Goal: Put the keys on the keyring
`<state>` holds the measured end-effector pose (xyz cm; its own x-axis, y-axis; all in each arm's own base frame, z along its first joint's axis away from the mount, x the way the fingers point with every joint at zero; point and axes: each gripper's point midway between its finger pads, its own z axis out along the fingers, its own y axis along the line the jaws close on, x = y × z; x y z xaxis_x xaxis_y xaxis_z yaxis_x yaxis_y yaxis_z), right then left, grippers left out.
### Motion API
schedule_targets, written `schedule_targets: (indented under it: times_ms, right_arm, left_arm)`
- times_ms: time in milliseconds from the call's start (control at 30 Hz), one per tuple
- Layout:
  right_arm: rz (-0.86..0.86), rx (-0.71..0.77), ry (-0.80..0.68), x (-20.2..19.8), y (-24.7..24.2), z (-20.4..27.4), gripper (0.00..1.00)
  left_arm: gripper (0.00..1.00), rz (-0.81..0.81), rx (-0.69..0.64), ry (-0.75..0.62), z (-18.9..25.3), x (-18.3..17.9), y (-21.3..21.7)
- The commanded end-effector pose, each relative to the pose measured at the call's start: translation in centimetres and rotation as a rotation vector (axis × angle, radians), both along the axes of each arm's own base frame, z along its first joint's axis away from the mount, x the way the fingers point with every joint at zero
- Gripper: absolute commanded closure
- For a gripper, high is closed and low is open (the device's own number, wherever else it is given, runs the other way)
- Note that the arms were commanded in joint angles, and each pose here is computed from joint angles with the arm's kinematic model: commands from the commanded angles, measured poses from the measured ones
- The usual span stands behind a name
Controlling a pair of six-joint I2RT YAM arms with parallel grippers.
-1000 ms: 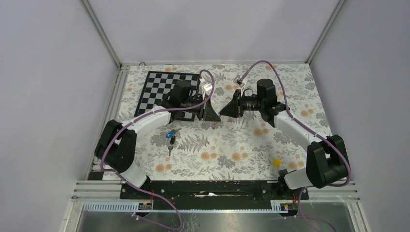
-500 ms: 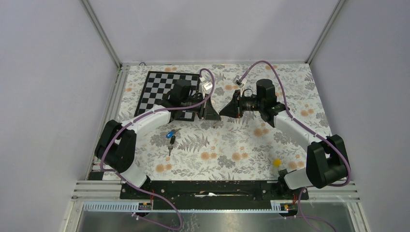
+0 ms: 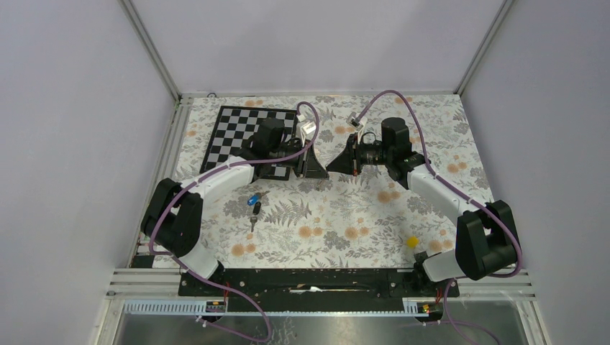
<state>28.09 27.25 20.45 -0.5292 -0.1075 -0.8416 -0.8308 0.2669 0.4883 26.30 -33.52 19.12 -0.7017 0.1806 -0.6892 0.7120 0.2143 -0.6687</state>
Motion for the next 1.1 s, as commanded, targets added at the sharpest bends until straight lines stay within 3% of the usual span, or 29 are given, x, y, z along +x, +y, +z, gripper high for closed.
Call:
schedule_targets:
  times_ms: [0, 200, 333, 433, 533, 600, 800, 1067]
  right_arm:
    - [-0.014, 0.010, -0.077, 0.5, 0.1, 2.4, 1.00]
    - [-0.005, 0.018, -0.093, 0.6, -0.2, 2.5, 1.00]
    - [0.079, 0.060, -0.106, -0.8, 0.0, 3.1, 1.00]
    - [0.153, 0.092, -0.107, -2.0, 0.2, 3.5, 1.00]
    - [0.209, 0.112, -0.106, -3.1, 0.1, 3.7, 1.00]
    - [0.230, 0.117, -0.114, -3.7, 0.0, 3.8, 1.00]
    - [0.292, 0.128, -0.123, -5.2, -0.3, 3.8, 1.00]
    - [0.335, 0.129, -0.161, -6.3, -0.7, 3.8, 1.00]
  left_arm:
    - [1.00, -0.011, -0.044, -0.093, 2.0, 0.5, -0.5]
    - [0.97, -0.020, -0.061, -0.138, 2.4, 0.0, -0.3]
    - [0.70, -0.049, -0.088, -0.185, 3.0, -0.8, -0.2]
    - [0.56, -0.071, -0.092, -0.248, 3.6, -1.1, 0.0]
    - [0.36, -0.081, -0.057, -0.312, 3.9, -1.0, 0.6]
    - [0.28, -0.071, -0.014, -0.356, 4.0, -0.7, 1.2]
    - [0.17, -0.049, 0.081, -0.480, 5.5, 0.4, 4.0]
    - [0.01, 0.025, 0.229, -0.536, 5.2, 1.5, 8.5]
